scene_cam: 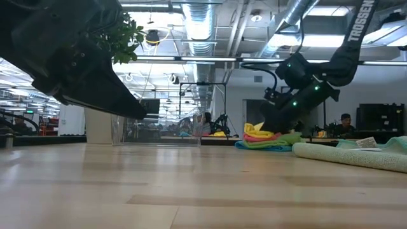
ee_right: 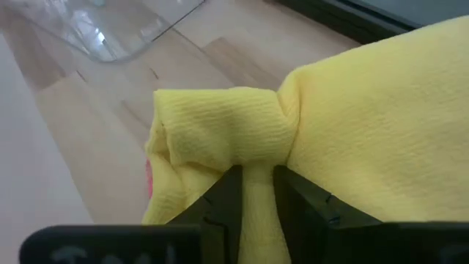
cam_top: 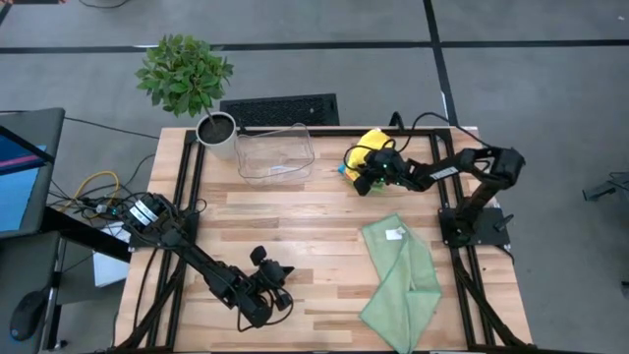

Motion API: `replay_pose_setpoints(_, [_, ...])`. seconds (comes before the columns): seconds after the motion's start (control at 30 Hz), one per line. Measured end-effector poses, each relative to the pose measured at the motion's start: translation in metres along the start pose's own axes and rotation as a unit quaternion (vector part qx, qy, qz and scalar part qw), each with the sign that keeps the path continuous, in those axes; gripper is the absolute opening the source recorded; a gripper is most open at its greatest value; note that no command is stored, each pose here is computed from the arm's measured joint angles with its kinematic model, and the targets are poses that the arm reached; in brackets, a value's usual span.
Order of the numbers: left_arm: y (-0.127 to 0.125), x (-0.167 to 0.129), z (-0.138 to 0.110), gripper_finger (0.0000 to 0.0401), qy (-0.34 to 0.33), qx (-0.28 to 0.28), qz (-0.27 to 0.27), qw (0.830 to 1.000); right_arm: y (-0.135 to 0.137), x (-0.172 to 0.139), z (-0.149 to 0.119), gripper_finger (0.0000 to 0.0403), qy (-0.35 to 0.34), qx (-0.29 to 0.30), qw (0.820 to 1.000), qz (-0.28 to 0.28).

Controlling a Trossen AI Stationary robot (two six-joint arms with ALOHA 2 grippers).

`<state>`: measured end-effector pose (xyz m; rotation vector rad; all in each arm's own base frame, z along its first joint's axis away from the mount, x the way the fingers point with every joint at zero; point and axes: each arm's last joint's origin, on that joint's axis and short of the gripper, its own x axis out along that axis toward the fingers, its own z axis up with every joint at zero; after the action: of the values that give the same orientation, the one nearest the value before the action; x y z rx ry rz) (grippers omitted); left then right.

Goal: Fold microfiber towels
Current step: Stack the yellow microfiber cloth on the pink microfiber cloth, then fold the light green microfiber cloth

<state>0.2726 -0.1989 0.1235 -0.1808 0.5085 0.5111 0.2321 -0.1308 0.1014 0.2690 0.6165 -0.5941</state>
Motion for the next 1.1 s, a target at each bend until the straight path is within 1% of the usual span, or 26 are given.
replay_pose_setpoints(0.1, [0.000,0.000,0.000,0.0000,0.000,0.000,0.000,1.000,0.000,-0.009,0.006,0.0107,-0.003,0.000,1.000,0.005])
replay_pose_setpoints(0.2, [0.000,0.000,0.000,0.0000,0.000,-0.001,0.000,1.000,-0.001,-0.028,0.018,0.0107,-0.019,0.002,1.000,0.008])
replay_pose_setpoints(0.37, [0.000,0.000,0.001,0.0002,-0.008,-0.003,0.003,1.000,-0.002,-0.074,0.044,0.0111,-0.080,0.007,0.997,0.013])
replay_pose_setpoints(0.47, [-0.002,0.001,0.003,0.0016,-0.020,0.006,0.000,1.000,0.001,-0.105,0.046,0.0120,-0.084,0.024,0.996,0.024])
replay_pose_setpoints(0.53, [-0.005,0.003,0.007,0.0036,-0.027,0.011,-0.010,1.000,0.006,-0.122,0.040,0.0131,-0.058,0.038,0.997,0.037])
replay_pose_setpoints(0.63, [-0.009,0.011,0.018,0.0075,-0.021,0.026,-0.049,0.998,0.016,-0.144,0.023,0.0155,0.003,0.052,0.997,0.061])
replay_pose_setpoints(0.7, [-0.010,0.021,0.030,0.0107,-0.012,0.031,-0.093,0.995,0.022,-0.154,0.011,0.0174,0.051,0.068,0.994,0.072])
replay_pose_setpoints(0.8, [-0.008,0.037,0.049,0.0153,-0.013,0.022,-0.162,0.986,0.029,-0.163,-0.006,0.0199,0.123,0.097,0.985,0.073])
replay_pose_setpoints(0.83, [-0.006,0.042,0.055,0.0166,-0.018,0.015,-0.178,0.984,0.032,-0.165,-0.009,0.0206,0.141,0.107,0.982,0.071])
replay_pose_setpoints(0.9, [-0.001,0.052,0.067,0.0187,-0.031,0.008,-0.194,0.981,0.034,-0.169,-0.017,0.0215,0.179,0.128,0.974,0.049])
replay_pose_setpoints(1.0, [0.008,0.066,0.082,0.0204,-0.049,-0.010,-0.210,0.976,0.042,-0.169,-0.019,0.0219,0.206,0.169,0.964,0.020])
replay_pose_setpoints(1.1, [0.015,0.075,0.093,0.0210,-0.046,-0.029,-0.251,0.967,0.051,-0.166,-0.019,0.0217,0.216,0.167,0.962,0.011])
